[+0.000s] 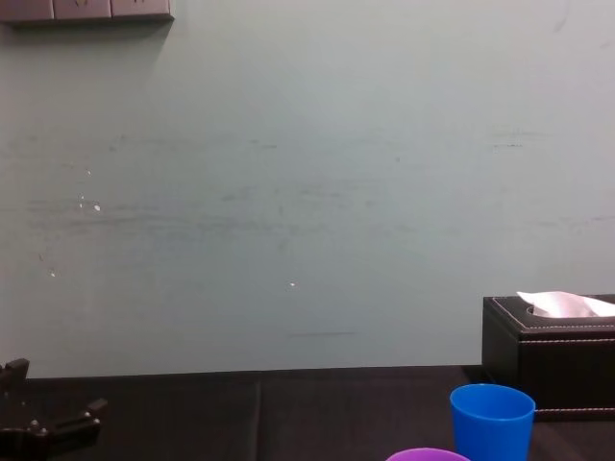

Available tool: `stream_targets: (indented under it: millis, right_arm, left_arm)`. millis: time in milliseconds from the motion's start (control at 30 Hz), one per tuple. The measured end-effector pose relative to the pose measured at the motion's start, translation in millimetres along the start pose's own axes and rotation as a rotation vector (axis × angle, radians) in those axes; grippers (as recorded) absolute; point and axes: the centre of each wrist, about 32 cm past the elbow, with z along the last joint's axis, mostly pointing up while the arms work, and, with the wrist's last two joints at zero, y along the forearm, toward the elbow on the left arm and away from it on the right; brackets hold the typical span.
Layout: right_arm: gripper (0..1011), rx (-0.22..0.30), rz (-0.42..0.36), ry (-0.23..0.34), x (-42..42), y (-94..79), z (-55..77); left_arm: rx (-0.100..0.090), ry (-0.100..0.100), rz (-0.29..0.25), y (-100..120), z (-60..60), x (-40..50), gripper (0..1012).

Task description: Stack the three plastic cups sequentially using one hand.

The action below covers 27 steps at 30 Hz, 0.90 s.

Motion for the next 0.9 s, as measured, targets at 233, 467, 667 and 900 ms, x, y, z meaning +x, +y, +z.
stream_targets:
  millis: [233, 467, 667, 900]
  right_arm:
    - [764, 0.000, -0.001, 0.001, -0.2, -0.1, 0.1]
    - [741, 0.001, -0.015, -0.025, 1.3, -2.6, 10.8]
    - [742, 0.004, -0.016, -0.028, 2.3, -0.2, 24.8]
    - [742, 0.015, -0.009, -0.008, 11.6, 16.4, 51.0]
  left_arm:
    - [0.000, 0.000, 0.000, 0.0, 0.0, 0.0, 1011]
    - [0.000, 0.000, 0.000, 0.0, 0.0, 0.0, 1011]
    - [0.000, 0.000, 0.000, 0.0, 0.0, 0.0, 1011]
    - [0.000, 0.000, 0.000, 0.0, 0.0, 0.0, 1011]
